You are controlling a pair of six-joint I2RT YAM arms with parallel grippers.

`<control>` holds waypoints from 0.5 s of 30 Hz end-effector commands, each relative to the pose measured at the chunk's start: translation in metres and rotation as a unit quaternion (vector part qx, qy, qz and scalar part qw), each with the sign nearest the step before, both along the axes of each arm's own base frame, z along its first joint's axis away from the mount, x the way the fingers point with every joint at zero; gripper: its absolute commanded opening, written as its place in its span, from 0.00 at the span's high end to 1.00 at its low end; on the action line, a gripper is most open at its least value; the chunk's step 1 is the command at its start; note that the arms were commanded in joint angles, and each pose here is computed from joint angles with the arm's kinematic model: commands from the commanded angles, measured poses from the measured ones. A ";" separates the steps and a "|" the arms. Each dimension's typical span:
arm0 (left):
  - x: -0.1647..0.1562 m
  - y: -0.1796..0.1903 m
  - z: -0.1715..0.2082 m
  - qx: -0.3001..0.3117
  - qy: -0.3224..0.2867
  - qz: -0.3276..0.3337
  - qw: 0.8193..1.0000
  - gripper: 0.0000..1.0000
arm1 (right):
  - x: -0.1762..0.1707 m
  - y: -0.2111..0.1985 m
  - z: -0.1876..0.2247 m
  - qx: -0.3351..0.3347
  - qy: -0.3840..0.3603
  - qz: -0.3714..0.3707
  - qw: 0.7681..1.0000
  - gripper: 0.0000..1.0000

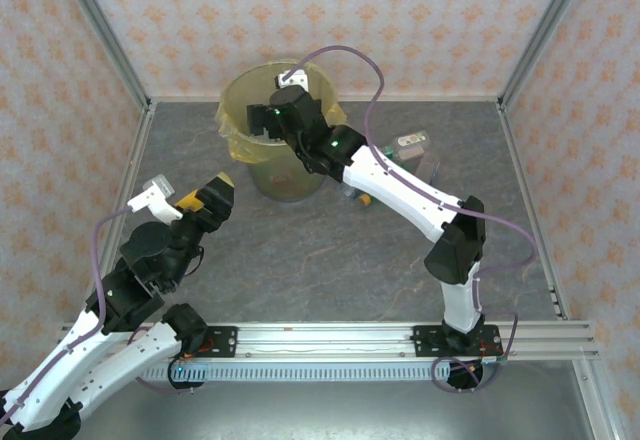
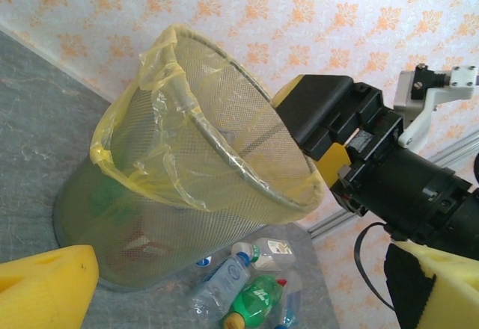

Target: Put the plastic bottles in the bin

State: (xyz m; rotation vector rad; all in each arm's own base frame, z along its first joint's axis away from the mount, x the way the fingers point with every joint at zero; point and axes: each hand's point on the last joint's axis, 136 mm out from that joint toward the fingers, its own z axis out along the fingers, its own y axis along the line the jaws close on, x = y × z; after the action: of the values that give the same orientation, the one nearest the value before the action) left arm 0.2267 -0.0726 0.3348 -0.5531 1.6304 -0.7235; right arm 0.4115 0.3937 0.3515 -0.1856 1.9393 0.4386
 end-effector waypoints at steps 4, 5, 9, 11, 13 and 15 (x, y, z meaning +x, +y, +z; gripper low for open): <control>0.004 -0.016 0.003 0.020 0.002 -0.033 0.999 0.01 | -0.019 -0.037 0.049 0.034 -0.039 -0.026 0.998 0.00; 0.005 -0.022 0.004 0.024 -0.003 -0.047 0.999 0.01 | -0.021 -0.040 0.050 0.038 -0.041 -0.027 0.998 0.00; 0.009 -0.040 0.003 0.033 -0.009 -0.085 0.996 0.01 | -0.033 -0.057 0.051 0.057 -0.048 -0.036 0.997 0.00; 0.012 -0.048 0.000 0.035 -0.005 -0.098 0.995 0.01 | -0.038 -0.066 0.050 0.061 -0.049 -0.043 0.996 0.00; 0.015 -0.058 -0.003 0.036 -0.002 -0.116 0.993 0.01 | -0.043 -0.078 0.049 0.061 -0.053 -0.054 0.995 0.00; 0.018 -0.069 -0.007 0.033 0.003 -0.134 0.990 0.01 | -0.048 -0.092 0.046 0.059 -0.058 -0.071 0.994 0.00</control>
State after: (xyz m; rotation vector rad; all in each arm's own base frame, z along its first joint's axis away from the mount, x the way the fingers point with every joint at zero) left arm 0.2444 -0.1215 0.3210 -0.3716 1.7558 -0.7820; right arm 0.3672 0.3219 0.3841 -0.0807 1.8506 0.4521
